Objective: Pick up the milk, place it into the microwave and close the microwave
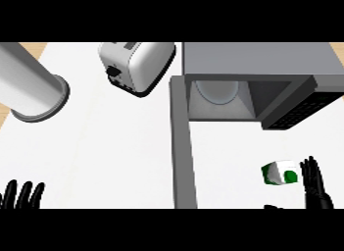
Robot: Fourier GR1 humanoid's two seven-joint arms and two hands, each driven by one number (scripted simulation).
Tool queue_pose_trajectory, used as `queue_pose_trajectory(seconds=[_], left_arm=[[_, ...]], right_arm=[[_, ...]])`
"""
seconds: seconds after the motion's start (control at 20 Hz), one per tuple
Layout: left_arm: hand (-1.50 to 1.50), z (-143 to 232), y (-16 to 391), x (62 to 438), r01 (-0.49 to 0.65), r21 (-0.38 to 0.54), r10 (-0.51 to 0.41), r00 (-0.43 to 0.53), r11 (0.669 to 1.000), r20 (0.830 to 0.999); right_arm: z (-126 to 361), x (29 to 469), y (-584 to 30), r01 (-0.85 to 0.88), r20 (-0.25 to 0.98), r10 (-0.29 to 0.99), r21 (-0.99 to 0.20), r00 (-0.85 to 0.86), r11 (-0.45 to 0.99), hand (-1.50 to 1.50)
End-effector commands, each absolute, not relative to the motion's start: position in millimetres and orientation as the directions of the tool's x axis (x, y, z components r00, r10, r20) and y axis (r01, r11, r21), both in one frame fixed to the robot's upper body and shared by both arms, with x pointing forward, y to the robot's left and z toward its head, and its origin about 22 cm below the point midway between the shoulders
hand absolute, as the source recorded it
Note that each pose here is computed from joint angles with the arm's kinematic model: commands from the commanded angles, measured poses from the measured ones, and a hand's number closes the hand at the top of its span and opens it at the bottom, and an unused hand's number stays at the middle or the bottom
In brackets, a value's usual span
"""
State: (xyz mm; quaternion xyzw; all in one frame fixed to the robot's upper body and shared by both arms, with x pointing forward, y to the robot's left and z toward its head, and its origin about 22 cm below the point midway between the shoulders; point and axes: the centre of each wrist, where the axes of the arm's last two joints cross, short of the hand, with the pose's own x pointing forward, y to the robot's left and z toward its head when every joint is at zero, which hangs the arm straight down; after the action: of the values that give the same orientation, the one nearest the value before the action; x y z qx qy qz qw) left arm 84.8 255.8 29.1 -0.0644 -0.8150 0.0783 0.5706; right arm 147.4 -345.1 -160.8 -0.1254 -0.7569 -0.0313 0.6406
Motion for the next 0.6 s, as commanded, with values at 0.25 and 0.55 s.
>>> queue_pose_trajectory(seconds=[0.25,0.55], left_arm=[[-1.5,24,258,80,0.015,-0.205,0.197,-0.358,0.979,0.913],[-1.5,19,266,63,0.01,-0.208,0.199,-0.348,0.978,0.916]], right_arm=[[-169,161,-336,0.176,0.966,0.131,-0.092,-0.225,0.98,-1.5],[-172,198,-307,0.157,0.973,0.092,-0.059,-0.212,0.986,-1.5]])
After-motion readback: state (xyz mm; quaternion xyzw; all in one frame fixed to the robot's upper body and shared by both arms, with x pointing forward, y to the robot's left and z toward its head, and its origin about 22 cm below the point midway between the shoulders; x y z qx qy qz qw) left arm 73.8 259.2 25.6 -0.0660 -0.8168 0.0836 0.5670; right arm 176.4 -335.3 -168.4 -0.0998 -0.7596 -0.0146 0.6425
